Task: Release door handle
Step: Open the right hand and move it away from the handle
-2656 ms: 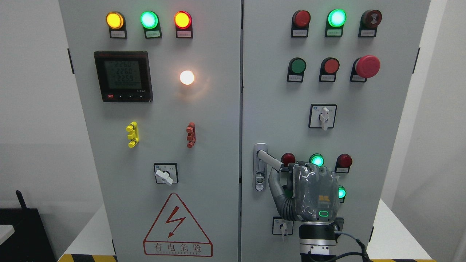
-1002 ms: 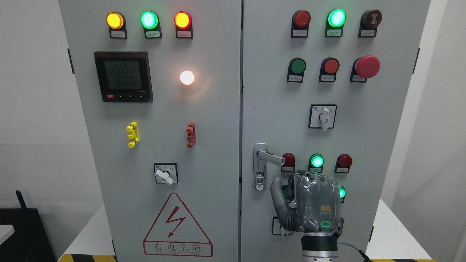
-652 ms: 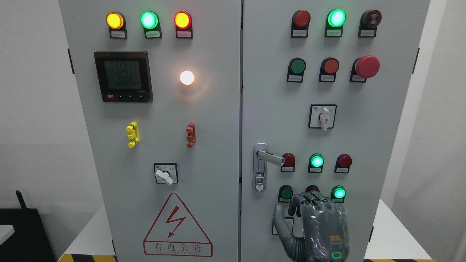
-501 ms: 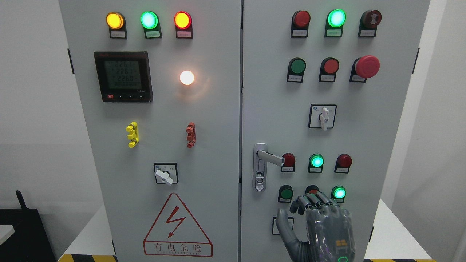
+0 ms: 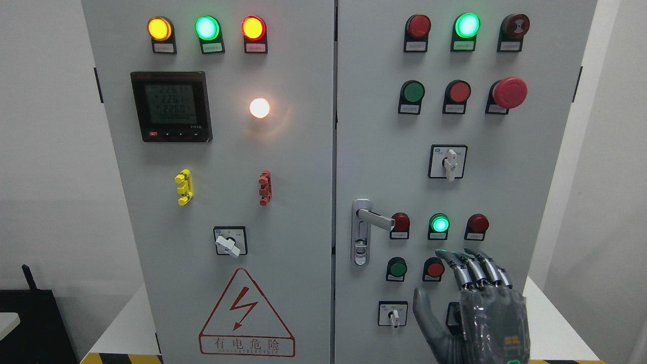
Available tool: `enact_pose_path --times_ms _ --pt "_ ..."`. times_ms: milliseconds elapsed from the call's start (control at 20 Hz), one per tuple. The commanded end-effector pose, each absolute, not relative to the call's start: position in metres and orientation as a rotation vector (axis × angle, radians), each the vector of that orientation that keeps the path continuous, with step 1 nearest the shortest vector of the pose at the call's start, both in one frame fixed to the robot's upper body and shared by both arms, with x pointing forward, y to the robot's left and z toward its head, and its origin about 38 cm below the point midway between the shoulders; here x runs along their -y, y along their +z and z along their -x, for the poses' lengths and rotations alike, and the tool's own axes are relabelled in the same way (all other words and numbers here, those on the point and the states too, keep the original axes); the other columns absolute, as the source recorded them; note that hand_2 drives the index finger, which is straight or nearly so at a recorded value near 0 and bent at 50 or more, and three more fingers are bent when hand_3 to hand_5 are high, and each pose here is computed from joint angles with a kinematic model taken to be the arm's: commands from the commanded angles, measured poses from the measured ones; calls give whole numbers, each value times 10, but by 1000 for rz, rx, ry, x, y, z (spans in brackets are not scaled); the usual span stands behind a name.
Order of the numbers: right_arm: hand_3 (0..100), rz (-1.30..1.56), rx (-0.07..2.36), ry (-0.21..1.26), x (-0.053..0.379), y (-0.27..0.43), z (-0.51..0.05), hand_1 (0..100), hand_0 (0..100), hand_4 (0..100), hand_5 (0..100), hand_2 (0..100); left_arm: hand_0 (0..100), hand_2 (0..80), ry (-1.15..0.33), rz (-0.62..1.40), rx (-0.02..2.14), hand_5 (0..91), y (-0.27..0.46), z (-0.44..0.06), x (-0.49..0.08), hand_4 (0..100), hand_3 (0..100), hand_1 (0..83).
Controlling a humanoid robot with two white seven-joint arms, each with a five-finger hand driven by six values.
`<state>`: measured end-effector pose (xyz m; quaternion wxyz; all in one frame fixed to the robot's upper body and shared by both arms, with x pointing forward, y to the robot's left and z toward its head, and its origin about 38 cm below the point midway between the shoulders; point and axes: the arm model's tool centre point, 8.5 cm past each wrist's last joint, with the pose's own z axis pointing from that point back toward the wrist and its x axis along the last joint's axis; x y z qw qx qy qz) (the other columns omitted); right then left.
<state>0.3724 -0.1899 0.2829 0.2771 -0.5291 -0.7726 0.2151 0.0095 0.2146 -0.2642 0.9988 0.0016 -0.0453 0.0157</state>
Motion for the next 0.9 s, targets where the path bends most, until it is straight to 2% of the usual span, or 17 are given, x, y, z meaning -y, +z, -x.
enact_pose_path --times_ms 0,852 --pt "10 1500 2041 507 217 295 -368 170 473 0 0 24 120 0 7 -1 81 0 -264 -11 -214 0 0 389" --pt "62 1490 2032 507 216 294 -369 230 448 0 0 75 120 0 7 -1 81 0 -264 -11 -214 0 0 389"
